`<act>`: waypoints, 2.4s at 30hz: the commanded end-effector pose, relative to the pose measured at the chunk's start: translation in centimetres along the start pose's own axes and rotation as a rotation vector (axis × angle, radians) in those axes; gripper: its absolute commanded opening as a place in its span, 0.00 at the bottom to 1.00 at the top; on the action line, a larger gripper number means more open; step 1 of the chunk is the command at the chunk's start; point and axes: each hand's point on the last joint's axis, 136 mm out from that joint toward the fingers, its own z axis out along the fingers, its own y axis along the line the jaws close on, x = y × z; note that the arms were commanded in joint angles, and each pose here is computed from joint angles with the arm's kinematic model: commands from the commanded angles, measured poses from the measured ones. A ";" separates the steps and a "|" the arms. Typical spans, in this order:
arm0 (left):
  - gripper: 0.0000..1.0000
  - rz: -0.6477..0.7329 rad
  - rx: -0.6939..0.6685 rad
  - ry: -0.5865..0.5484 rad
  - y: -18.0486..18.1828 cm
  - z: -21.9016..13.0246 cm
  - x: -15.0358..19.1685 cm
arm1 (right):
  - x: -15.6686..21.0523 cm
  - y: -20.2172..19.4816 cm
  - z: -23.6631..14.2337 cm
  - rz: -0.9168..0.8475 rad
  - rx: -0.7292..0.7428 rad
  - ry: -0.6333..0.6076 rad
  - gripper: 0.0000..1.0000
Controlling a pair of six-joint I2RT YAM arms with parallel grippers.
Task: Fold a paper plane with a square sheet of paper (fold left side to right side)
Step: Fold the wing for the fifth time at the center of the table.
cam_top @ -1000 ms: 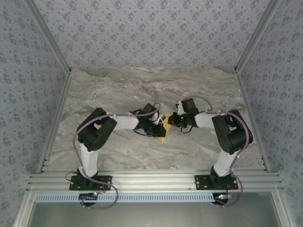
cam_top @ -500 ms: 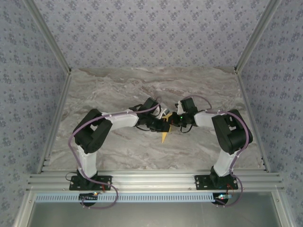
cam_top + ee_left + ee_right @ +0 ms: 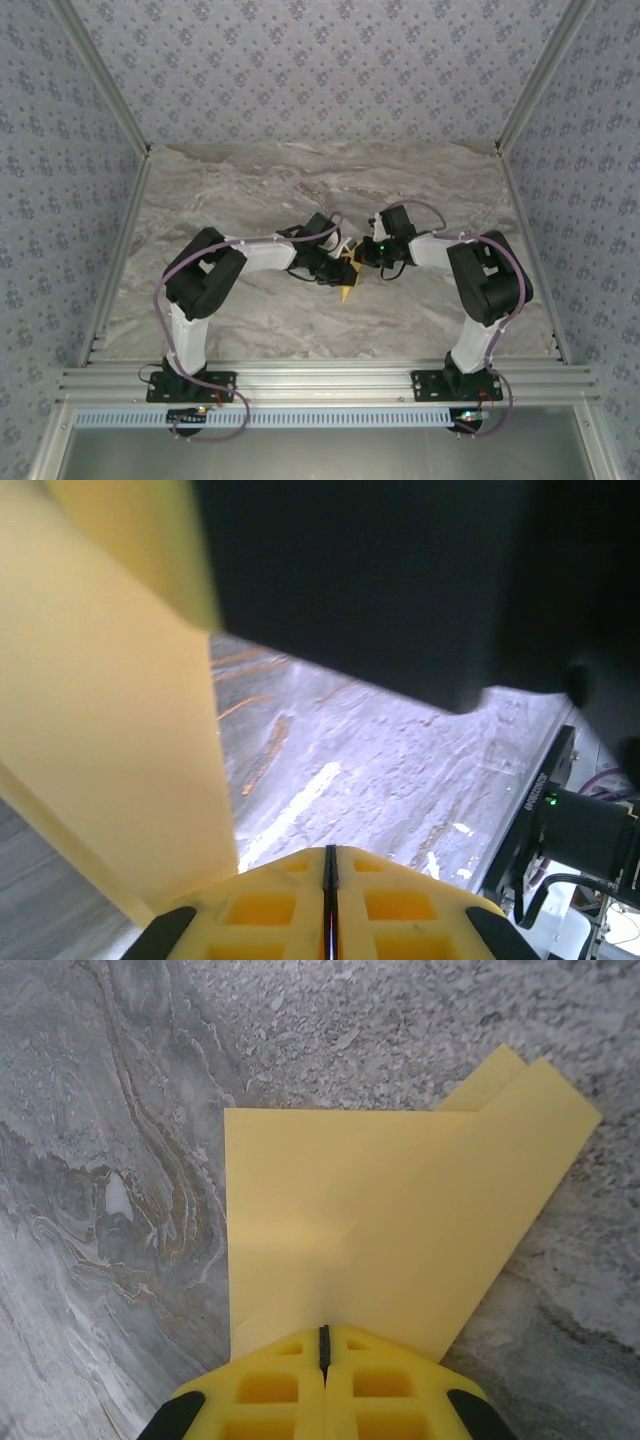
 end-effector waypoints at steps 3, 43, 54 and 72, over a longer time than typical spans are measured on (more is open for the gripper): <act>0.09 -0.026 -0.038 0.060 2.0 0.7 2.0 | 1.9 -3.3 0.8 0.029 0.133 0.063 0.00; 0.09 -0.009 -0.035 0.136 1.9 -1.5 8.1 | 2.3 -5.2 0.9 0.076 0.202 0.114 0.00; 0.12 0.023 0.059 0.021 -1.2 -3.0 1.7 | 2.1 -4.4 1.0 0.058 0.186 0.110 0.00; 0.17 -0.043 -0.046 0.068 3.2 -0.1 2.9 | -0.7 1.4 -2.5 0.011 0.029 -0.024 0.00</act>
